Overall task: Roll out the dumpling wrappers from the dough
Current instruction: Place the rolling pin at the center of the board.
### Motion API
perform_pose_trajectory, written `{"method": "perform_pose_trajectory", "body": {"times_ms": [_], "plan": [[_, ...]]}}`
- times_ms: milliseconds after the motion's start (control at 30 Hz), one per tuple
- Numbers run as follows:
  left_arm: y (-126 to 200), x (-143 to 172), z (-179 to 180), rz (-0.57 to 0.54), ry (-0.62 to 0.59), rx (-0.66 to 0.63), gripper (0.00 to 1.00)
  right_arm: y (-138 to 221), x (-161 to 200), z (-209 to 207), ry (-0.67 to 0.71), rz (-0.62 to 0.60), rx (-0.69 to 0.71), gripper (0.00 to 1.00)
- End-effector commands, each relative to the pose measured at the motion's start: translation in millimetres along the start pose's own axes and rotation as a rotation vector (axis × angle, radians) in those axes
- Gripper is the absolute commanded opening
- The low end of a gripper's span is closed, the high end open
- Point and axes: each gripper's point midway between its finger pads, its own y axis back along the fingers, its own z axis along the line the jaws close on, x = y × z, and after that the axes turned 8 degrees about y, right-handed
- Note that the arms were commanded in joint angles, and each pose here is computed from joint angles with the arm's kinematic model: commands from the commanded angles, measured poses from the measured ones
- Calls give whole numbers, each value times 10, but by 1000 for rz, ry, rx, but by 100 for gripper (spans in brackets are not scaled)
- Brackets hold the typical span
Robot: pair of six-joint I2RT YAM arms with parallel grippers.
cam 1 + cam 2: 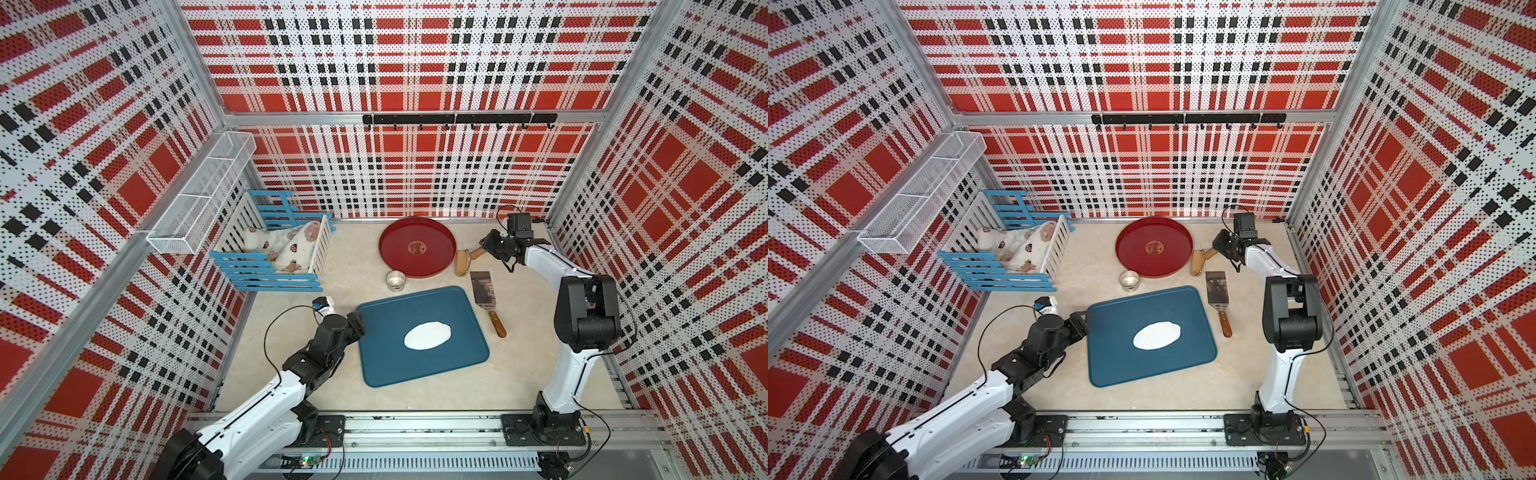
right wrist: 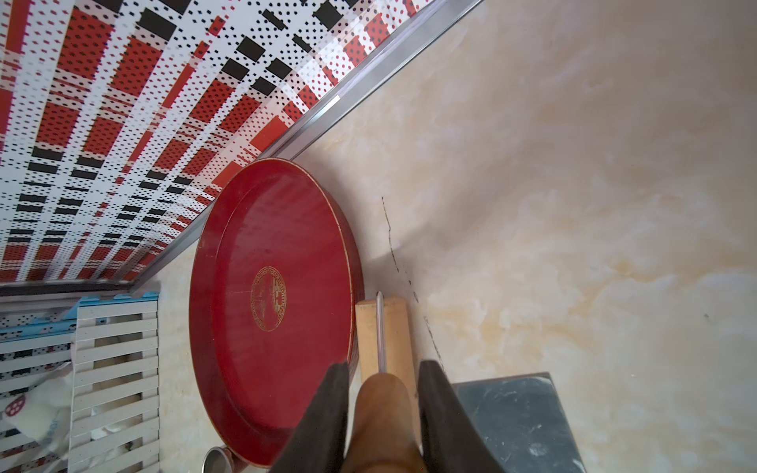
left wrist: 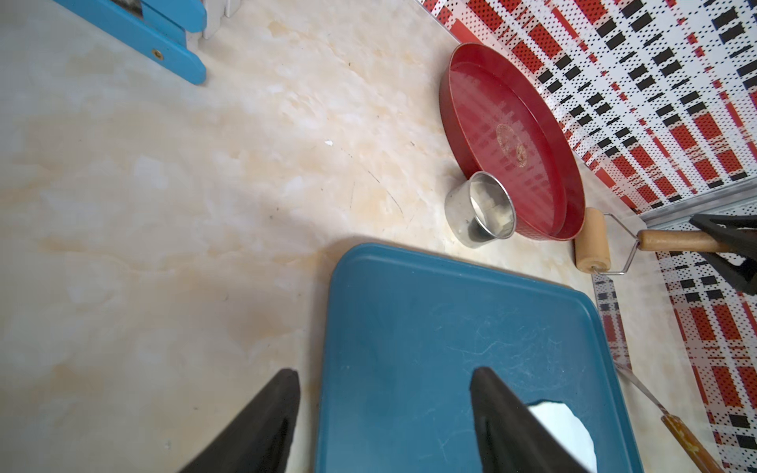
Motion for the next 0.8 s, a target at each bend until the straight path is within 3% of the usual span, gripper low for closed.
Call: {"method": "perform_pose_trajectory", "body": {"times_ms": [0, 133, 300, 567, 733, 767], "plan": [[-20, 34, 121, 2, -4, -39, 71, -26, 37, -135, -42, 18, -13, 28], [-26, 35, 125, 0, 2, -37, 71, 74, 151, -480, -86, 9, 32, 39], [-33, 41, 122, -2, 8, -31, 70, 119, 264, -850, -111, 28, 73, 43], [-36, 27, 78, -2, 7, -20, 70, 297, 257, -1128, -125, 6, 126, 59], [-23, -23, 18, -14, -1, -8, 73, 443, 233, -1265, -139, -4, 148, 64], [-17, -32, 9, -17, -3, -5, 76, 477, 224, -1288, -142, -7, 153, 71]]}}
